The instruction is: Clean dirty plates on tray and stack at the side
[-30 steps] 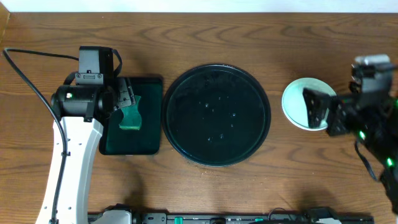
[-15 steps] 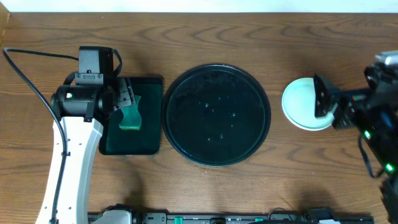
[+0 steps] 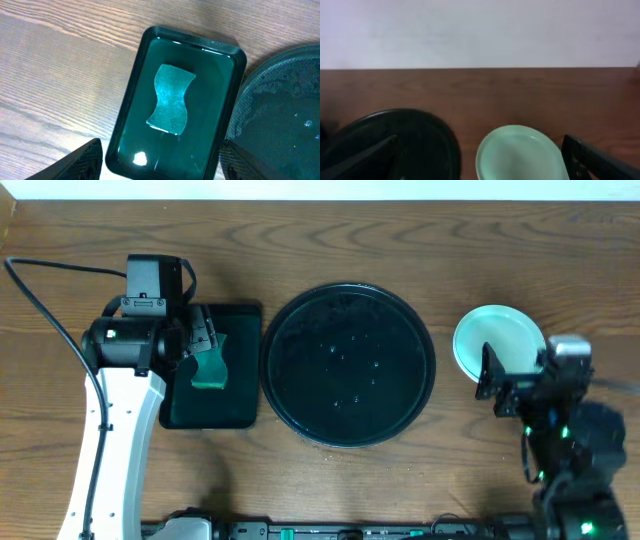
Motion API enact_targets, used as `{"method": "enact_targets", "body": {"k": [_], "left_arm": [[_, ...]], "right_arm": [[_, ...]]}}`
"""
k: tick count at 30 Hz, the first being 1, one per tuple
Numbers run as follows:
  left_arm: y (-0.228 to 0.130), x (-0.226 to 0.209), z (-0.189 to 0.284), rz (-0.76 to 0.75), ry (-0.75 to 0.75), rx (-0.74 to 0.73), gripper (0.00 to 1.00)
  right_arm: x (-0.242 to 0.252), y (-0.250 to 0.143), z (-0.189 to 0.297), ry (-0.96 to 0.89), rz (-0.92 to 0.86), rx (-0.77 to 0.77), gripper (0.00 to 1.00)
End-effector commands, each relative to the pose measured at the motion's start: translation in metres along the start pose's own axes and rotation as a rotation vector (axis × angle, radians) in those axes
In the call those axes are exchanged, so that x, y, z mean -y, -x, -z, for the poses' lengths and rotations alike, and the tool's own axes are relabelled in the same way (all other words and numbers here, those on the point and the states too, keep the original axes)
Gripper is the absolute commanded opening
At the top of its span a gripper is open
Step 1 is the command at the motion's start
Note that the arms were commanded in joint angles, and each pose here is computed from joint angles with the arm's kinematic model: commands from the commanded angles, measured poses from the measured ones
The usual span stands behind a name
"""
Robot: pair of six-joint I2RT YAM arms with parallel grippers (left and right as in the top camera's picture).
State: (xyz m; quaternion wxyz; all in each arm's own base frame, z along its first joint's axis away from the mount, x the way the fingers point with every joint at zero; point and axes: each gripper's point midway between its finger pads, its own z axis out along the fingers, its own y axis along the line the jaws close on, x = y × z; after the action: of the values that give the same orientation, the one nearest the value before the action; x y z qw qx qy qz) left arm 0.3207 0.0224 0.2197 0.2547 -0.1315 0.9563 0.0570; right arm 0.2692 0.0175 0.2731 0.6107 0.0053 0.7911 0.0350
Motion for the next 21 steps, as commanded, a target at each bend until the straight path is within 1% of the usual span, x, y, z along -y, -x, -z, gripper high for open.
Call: {"method": "enact_targets", "body": {"k": [1,7,11,15,21], "left_arm": [[0.002,-0.003,0.003,0.011,0.009,0.01,0.75],[0.002,-0.003,0.003,0.011,0.009,0.01,0.75],[0.002,-0.003,0.003,0.011,0.009,0.01,0.75],[0.002,-0.003,0.003,0.011,0.009,0.01,0.75],[0.002,-0.003,0.003,0.011,0.009,0.01,0.75]], "right_arm": [[0.015,-0.024,0.01,-0.057,0.0,0.06,0.99],[0.014,-0.055,0.007,-0.031,-0.031,0.142,0.99],[0.013,-0.061,0.003,-0.017,-0.04,0.26,0.99],[0.013,-0.069,-0.001,-0.004,-0.043,0.339,0.99],[0.012,-0.081,-0.001,0.004,-0.04,0.328,0.99]]}}
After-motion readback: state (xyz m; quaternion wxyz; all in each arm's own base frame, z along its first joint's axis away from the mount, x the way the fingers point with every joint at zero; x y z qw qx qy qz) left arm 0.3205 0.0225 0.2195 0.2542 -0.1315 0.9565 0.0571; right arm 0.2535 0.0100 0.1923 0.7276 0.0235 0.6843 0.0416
